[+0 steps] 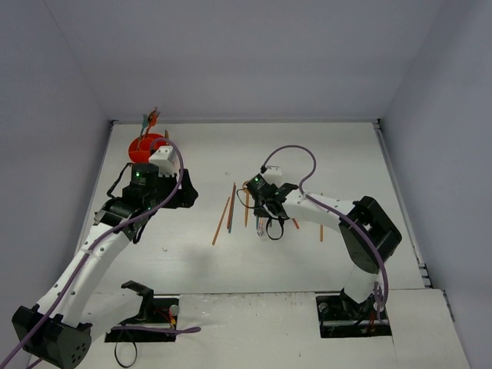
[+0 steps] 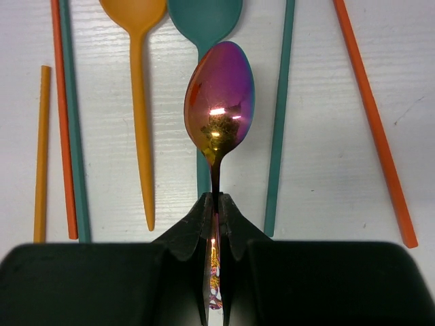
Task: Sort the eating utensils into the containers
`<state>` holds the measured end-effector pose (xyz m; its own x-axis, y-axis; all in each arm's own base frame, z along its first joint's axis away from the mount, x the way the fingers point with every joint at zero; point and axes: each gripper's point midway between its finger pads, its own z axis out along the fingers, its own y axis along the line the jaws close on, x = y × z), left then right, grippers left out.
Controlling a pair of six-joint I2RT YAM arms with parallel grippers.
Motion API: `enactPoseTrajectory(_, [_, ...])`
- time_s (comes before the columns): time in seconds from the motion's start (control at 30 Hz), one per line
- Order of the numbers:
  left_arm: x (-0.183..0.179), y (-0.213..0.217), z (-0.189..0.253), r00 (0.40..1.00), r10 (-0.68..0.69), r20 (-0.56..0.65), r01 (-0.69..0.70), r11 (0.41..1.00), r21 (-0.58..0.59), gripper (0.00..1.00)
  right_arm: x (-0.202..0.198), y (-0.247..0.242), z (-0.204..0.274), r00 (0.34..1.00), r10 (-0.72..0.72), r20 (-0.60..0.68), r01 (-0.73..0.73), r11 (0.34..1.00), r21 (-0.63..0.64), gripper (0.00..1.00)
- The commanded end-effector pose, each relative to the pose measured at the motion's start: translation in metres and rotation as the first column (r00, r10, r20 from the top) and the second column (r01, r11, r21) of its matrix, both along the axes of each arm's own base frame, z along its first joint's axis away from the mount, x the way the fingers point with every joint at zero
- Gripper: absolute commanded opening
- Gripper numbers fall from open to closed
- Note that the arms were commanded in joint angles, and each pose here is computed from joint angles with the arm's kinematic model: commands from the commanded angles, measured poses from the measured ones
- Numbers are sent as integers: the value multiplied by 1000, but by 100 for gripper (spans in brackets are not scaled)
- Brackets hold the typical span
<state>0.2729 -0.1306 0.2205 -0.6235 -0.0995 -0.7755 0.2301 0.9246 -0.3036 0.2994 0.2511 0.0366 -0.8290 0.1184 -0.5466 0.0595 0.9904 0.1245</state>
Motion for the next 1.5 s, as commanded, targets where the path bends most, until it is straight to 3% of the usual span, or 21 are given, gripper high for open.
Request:
enactPoseTrajectory(0.0, [3,-10,31,997,-15,72,20,997,-74,62,2,-1,28,994,88,58,-88,996,-8,0])
enactPoseTrajectory(0.17, [-1,-26,44,994,-59,90,73,984,-164,63,-6,25,54,955,267,131,-276,960,54,0])
enactPoseTrajectory(0.3, [-5,-44,61,988,-116,105,140,955,-261,63,-18,49,110,863,407,299,-461,877,134,0])
enactPoseTrajectory(0.53, [-5,-72,91,973,-186,134,226,881,-417,63,-38,79,198,679,497,541,-673,716,187,0])
enactPoseTrajectory(0.7, [-2,-90,117,964,-201,174,265,783,-563,63,-49,89,236,610,495,619,-739,638,218,0])
enactPoseTrajectory(0.93, [7,-97,132,964,-188,190,266,731,-629,63,-56,98,266,561,475,678,-780,576,243,0])
enactPoseTrajectory(1.23, [11,-98,116,977,-174,124,213,730,-649,61,-58,100,279,543,456,705,-791,558,249,0])
enactPoseTrajectory(1.3, [11,-98,117,977,-175,126,214,728,-651,58,-58,101,280,541,455,707,-794,554,251,0])
enactPoseTrajectory(1.47, [11,-98,121,976,-174,132,218,723,-655,37,-57,102,279,544,450,708,-791,556,254,0])
